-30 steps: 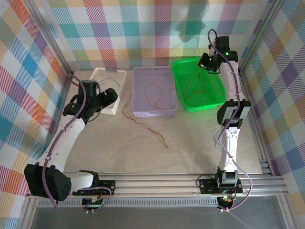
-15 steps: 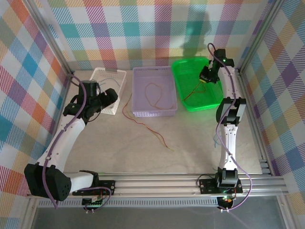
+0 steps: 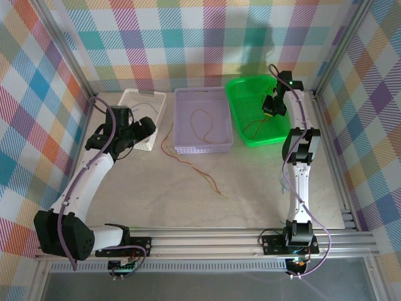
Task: Untangle the cables
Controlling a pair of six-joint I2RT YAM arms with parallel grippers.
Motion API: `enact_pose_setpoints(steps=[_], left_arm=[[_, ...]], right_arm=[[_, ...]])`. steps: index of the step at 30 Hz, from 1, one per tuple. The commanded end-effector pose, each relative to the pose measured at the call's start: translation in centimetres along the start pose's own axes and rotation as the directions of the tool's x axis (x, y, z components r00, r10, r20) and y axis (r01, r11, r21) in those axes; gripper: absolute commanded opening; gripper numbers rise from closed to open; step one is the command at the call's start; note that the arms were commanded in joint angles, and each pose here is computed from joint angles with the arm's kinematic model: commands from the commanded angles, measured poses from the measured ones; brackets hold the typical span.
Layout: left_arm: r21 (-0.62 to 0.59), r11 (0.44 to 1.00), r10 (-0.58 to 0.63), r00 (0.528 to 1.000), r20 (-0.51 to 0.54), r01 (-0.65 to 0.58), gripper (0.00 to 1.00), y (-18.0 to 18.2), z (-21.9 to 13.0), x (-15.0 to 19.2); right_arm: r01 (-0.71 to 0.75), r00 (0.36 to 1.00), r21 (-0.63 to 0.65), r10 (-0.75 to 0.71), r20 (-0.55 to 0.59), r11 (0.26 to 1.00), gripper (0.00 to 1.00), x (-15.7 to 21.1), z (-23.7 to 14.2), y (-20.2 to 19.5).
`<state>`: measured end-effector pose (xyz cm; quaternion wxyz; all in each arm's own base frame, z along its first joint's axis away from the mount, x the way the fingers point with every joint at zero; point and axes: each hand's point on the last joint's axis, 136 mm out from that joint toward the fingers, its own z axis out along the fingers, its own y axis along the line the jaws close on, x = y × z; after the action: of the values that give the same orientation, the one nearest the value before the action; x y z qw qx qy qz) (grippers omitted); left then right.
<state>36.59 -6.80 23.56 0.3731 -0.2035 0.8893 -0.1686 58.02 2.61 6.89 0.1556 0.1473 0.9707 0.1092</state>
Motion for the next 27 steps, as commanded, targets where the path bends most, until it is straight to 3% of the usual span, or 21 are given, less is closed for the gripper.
enact_pose_setpoints(steps=[1, 7, 17, 23, 27], left_arm=[[0.015, 1.000, -0.004, 1.000, 0.004, 0.004, 0.85, -0.4, 0.2, 0.0], [0.012, 1.000, -0.004, 1.000, 0.001, 0.004, 0.85, -0.4, 0.3, 0.1], [0.018, 1.000, -0.008, 1.000, 0.002, 0.008, 0.85, -0.5, -0.1, 0.0], [0.028, 0.999, -0.014, 1.000, -0.003, 0.014, 0.85, -0.7, -0.4, 0.1], [0.049, 0.999, -0.021, 0.999, -0.044, 0.023, 0.85, -1.3, -0.4, 0.9]], right_arm=[[0.047, 0.998, 0.009, -0.047, -0.030, 0.999, 0.00, 1.1, -0.4, 0.8], [0.077, 0.995, -0.051, -0.074, 0.067, 0.996, 0.27, -0.3, -5.6, 3.2], [0.106, 0.979, -0.103, -0.086, 0.183, 0.989, 0.46, -0.9, -13.5, 5.2], [0.130, 0.965, -0.102, -0.102, 0.241, 0.986, 0.54, 1.4, -18.1, 5.7], [0.125, 0.947, -0.099, -0.089, 0.309, 0.987, 0.63, 5.1, -20.9, 4.3]])
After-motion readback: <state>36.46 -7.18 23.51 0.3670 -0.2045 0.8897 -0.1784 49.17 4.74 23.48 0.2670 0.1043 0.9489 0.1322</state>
